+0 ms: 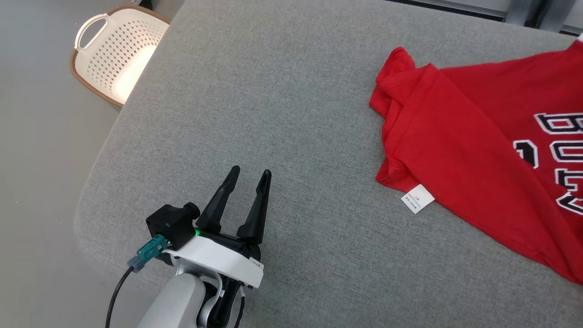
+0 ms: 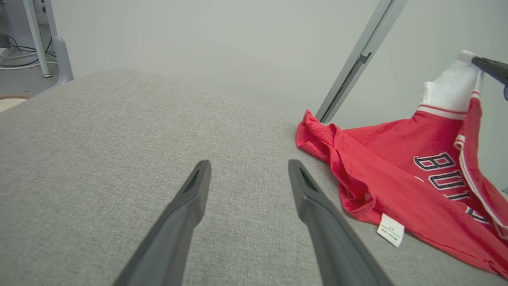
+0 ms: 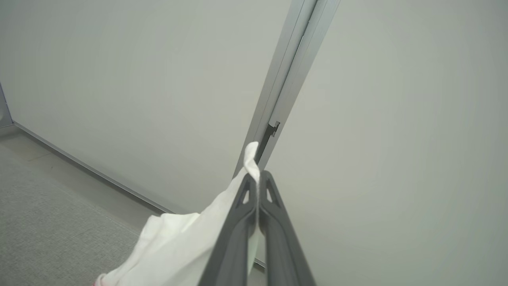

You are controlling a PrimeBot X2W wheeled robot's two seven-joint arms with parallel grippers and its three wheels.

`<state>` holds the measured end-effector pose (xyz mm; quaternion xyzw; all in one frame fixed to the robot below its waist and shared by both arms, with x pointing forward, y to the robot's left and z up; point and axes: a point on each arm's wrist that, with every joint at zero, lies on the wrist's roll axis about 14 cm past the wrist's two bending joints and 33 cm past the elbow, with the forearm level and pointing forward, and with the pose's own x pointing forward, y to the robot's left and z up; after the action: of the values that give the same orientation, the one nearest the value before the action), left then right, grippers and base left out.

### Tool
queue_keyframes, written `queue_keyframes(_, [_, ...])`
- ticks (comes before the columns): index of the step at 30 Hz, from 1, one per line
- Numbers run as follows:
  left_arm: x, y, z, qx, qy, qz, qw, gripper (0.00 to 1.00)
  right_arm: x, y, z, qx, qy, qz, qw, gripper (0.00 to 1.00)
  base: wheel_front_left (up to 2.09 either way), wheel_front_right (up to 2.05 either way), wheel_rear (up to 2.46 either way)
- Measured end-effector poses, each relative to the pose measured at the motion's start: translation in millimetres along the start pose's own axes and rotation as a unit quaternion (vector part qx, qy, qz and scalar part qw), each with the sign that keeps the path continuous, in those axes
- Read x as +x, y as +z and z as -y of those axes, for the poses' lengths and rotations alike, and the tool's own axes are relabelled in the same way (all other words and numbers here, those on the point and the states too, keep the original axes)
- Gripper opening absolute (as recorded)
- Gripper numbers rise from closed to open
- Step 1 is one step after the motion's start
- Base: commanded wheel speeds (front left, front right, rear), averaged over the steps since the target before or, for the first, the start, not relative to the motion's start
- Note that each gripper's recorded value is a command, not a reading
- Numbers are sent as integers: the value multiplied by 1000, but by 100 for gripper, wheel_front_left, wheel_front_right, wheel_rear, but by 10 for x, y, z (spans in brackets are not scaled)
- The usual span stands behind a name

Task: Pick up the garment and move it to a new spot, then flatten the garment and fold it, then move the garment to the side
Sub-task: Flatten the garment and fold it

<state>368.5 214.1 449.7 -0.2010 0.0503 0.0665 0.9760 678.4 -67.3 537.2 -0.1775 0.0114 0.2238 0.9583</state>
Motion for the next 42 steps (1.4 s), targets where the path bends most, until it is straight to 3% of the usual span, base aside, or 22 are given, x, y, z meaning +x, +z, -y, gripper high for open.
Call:
queue_keyframes(5, [48,-66,-48,2,5,-12,1000,100,79,-150,546,-24,-56,-48,997,0,0,0,0])
queue_keyframes(6, [54,-81,-59,2,7,-15,1000,100,76,-241,631,-36,-65,-68,995,100,0,0,0])
queue_keyframes(13, [134,-87,-61,5,4,-16,1000,100,90,-505,680,-29,-79,-111,990,100,0,0,0])
queue_keyframes(23, [245,54,91,17,-25,7,1000,100,-126,-344,427,7,-64,-57,996,100,0,0,0])
queue_keyframes(30, [269,156,293,15,-56,26,998,100,-580,-169,148,49,-51,16,997,100,0,0,0])
queue_keyframes(42, [221,264,624,9,-104,48,993,100,-1687,-428,-291,155,-71,42,984,100,0,0,0])
